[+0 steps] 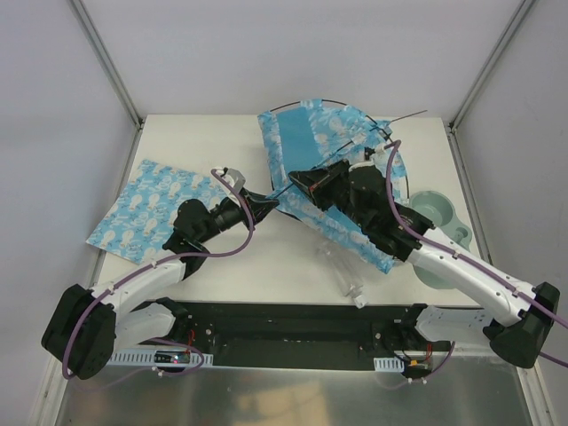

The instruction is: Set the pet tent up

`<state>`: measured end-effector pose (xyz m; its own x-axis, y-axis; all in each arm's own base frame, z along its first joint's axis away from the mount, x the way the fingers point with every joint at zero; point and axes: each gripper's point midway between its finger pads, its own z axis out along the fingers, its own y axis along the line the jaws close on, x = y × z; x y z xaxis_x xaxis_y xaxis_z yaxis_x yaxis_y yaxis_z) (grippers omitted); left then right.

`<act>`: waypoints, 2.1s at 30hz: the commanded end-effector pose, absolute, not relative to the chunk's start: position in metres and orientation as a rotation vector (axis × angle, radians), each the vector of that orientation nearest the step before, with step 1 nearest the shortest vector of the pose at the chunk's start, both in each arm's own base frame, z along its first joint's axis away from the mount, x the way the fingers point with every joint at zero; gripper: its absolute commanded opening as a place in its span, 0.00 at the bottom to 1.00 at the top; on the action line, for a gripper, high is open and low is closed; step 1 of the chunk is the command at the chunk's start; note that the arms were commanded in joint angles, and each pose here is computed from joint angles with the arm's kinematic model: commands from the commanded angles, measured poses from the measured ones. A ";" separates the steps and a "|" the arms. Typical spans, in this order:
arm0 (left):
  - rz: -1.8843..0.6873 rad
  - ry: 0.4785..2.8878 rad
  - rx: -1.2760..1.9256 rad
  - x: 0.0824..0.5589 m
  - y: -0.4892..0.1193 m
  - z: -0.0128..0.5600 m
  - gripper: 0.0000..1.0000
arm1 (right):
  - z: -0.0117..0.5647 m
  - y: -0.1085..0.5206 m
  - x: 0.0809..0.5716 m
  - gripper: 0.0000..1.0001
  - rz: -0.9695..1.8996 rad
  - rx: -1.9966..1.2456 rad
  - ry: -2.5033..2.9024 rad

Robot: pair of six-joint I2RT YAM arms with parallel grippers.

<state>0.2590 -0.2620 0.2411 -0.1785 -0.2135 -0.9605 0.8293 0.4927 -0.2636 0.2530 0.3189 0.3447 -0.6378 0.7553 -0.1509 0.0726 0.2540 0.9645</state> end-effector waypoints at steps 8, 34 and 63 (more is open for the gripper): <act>-1.043 1.393 0.594 0.250 -0.264 0.259 0.00 | 0.353 0.278 0.297 0.00 1.100 0.678 1.723; -0.961 1.424 0.649 0.255 -0.261 0.242 0.00 | 0.345 0.264 0.328 0.00 1.023 0.875 1.565; -0.894 1.408 0.686 0.256 -0.257 0.239 0.00 | 0.301 0.263 0.345 0.00 0.805 0.850 1.647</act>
